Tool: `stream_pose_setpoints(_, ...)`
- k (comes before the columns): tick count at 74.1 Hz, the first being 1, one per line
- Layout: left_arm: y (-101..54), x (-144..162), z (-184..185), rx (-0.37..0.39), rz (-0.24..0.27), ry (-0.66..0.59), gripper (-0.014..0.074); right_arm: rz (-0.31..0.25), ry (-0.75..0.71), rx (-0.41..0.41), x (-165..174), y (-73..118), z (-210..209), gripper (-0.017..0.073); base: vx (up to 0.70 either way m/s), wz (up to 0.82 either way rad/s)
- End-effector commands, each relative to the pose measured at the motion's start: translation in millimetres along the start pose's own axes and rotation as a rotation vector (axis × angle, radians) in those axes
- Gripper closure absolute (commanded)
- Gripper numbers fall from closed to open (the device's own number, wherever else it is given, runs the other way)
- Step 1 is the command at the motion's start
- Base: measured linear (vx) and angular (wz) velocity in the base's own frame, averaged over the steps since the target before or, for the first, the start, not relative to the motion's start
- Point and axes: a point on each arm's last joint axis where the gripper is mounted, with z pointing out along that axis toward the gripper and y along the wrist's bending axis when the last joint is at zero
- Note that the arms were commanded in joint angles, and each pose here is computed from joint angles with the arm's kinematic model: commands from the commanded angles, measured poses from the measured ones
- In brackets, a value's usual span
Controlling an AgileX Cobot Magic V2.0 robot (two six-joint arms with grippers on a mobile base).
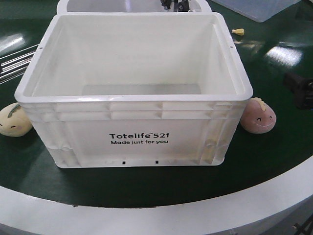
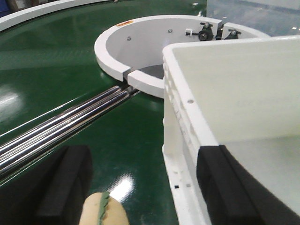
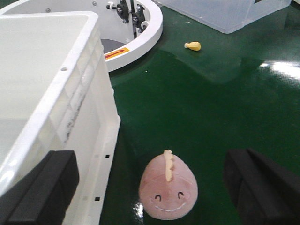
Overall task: Place moving items into box and shelve
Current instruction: 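Move both grippers down beside the tote toward the two plush toys, then grasp the pink plush toy with the right gripper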
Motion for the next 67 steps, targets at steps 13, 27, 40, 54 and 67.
stream_pose_setpoints(13,12.5,-12,-5,-0.075,0.000,-0.033,0.0008,0.029,-0.025,0.167,-11,-28.9,-8,-0.0095,0.00,0.00)
stream_pose_setpoints(27,12.5,-11,-5,-0.075,-0.050,-0.029,0.0008,0.057,0.000,0.163,-11,-30.2,-2,-0.0050,0.00,0.00)
stream_pose_setpoints(40,12.5,-11,-5,-0.074,-0.053,-0.028,0.0008,0.087,0.090,0.142,-36,-32.4,18,-0.0033,0.00,0.00)
stream_pose_setpoints(54,12.3,-11,-5,-0.073,-0.054,-0.028,0.0008,0.104,0.260,0.092,-62,-36.1,61,-0.0033,0.00,0.00)
stream_pose_setpoints(67,12.3,-11,-5,-0.073,-0.054,-0.028,0.0008,0.122,0.393,0.030,-58,-38.0,105,-0.0033,0.00,0.00)
